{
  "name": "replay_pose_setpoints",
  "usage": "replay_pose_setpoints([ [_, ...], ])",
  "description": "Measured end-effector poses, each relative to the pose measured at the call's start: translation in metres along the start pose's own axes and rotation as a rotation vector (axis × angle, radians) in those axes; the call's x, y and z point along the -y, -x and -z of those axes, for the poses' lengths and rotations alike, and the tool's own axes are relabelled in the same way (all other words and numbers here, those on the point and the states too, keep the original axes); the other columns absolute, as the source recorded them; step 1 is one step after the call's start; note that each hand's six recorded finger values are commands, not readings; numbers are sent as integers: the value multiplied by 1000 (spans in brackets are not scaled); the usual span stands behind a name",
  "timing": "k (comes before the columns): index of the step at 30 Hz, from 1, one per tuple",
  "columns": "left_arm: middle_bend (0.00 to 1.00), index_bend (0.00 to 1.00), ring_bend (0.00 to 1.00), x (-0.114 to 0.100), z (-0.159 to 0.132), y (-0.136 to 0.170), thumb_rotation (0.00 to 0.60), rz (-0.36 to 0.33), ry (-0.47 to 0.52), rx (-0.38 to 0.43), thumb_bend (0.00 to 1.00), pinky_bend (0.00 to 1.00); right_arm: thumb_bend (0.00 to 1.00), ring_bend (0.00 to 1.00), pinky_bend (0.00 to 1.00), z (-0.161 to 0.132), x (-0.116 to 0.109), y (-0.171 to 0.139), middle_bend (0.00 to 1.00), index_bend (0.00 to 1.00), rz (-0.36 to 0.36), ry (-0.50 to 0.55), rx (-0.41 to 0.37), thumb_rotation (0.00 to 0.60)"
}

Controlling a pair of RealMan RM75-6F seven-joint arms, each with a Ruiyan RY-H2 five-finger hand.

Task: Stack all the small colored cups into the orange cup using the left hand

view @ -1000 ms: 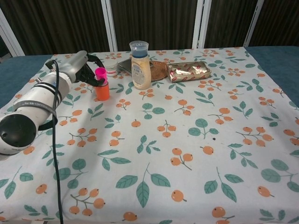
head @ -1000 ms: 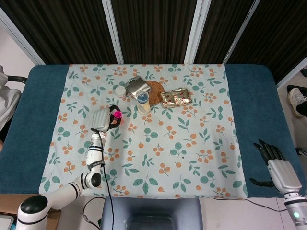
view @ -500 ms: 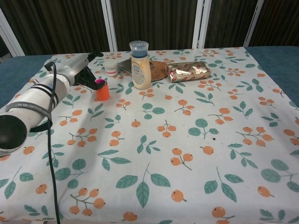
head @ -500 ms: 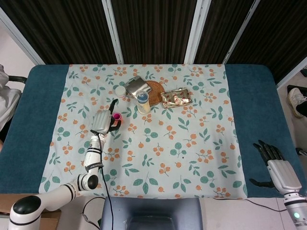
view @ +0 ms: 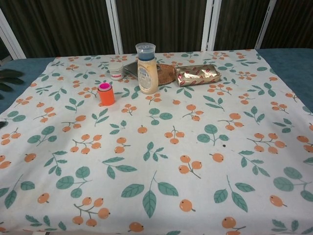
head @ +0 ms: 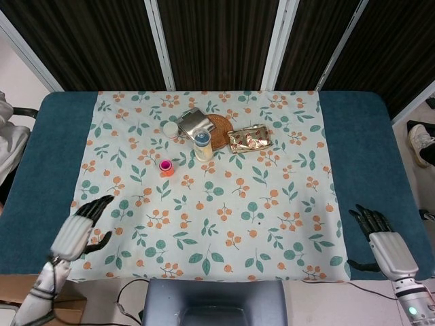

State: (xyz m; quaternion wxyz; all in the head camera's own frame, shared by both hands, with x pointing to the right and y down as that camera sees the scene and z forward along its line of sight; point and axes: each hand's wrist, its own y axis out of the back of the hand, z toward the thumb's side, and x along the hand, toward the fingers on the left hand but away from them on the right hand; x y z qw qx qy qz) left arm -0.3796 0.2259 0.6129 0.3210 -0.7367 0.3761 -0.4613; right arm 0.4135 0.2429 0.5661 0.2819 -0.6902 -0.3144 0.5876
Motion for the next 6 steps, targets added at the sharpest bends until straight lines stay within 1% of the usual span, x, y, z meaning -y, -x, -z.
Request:
replay_pose_setpoints([
  [2,0,0,0,-11,14,33,600,-42,-35,-28,391,60,189,0,0,-4,1,-2,0,0,1,2,-11,600],
  [3,0,0,0,-15,20,44,600,-54,-54,-38,391,60,189,0,0,-5,2,-2,0,0,1,0,-14,600],
  [4,0,0,0,-18,24,52,600,-60,-73,-44,391,61,189,0,0,-6,3,-3,0,0,-2,-5,-16,600],
  [6,0,0,0,-22,30,64,600,-49,-104,-52,392,61,189,0,0,-7,5,-4,0,0,-5,-11,-19,600],
])
